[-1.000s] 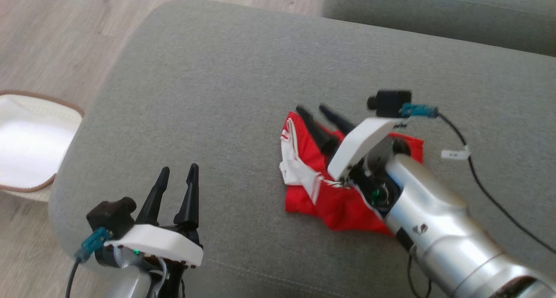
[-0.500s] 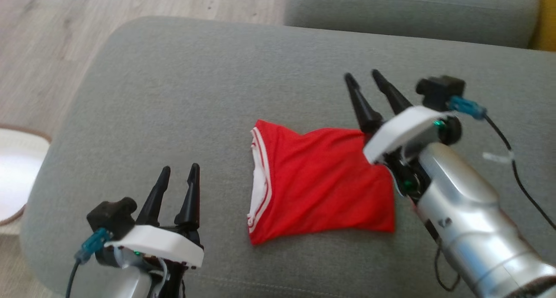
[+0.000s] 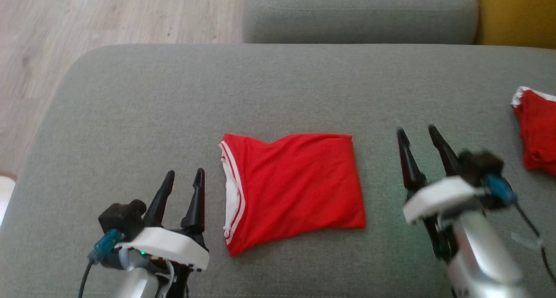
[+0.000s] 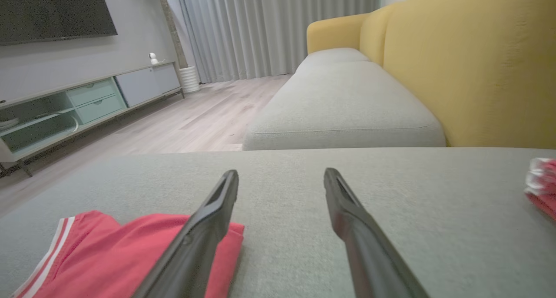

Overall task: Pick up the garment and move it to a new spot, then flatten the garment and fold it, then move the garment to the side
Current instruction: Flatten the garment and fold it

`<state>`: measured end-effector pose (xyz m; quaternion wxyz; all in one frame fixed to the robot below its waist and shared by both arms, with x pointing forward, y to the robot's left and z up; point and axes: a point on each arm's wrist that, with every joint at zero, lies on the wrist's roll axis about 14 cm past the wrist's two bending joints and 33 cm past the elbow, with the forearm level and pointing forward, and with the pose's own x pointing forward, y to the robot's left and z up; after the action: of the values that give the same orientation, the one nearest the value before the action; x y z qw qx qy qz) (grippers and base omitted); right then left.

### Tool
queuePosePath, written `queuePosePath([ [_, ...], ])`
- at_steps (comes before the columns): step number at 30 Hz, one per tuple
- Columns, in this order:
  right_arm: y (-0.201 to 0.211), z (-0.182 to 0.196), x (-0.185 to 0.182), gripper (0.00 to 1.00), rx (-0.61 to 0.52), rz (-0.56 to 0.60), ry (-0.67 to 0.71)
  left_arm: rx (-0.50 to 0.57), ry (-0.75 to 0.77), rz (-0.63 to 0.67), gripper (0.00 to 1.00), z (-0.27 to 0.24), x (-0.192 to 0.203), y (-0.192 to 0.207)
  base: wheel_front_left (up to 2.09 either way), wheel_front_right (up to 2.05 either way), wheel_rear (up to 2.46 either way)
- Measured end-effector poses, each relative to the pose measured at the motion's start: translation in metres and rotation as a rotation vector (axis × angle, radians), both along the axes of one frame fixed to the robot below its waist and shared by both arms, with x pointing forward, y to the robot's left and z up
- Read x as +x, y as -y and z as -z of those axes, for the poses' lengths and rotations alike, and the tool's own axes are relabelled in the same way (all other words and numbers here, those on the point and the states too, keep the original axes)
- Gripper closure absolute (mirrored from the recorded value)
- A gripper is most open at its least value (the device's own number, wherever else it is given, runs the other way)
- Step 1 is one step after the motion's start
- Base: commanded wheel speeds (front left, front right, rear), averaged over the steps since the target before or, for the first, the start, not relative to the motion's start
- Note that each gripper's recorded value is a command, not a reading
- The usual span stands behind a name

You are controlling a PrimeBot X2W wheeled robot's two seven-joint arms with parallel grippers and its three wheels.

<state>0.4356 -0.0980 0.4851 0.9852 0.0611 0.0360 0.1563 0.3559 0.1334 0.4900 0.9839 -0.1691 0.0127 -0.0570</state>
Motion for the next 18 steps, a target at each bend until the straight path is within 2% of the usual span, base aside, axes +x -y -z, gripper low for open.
queuePosePath([
  [8,0.051,0.004,-0.045,0.00,-0.020,0.172,0.043,0.019,0.014,-0.039,0.00,-0.002,-0.003,-0.009,0.00,0.00,0.00],
  [18,0.046,-0.006,-0.064,0.00,0.028,0.168,0.075,0.041,-0.038,-0.059,0.00,0.019,-0.020,-0.019,0.00,0.00,0.00],
])
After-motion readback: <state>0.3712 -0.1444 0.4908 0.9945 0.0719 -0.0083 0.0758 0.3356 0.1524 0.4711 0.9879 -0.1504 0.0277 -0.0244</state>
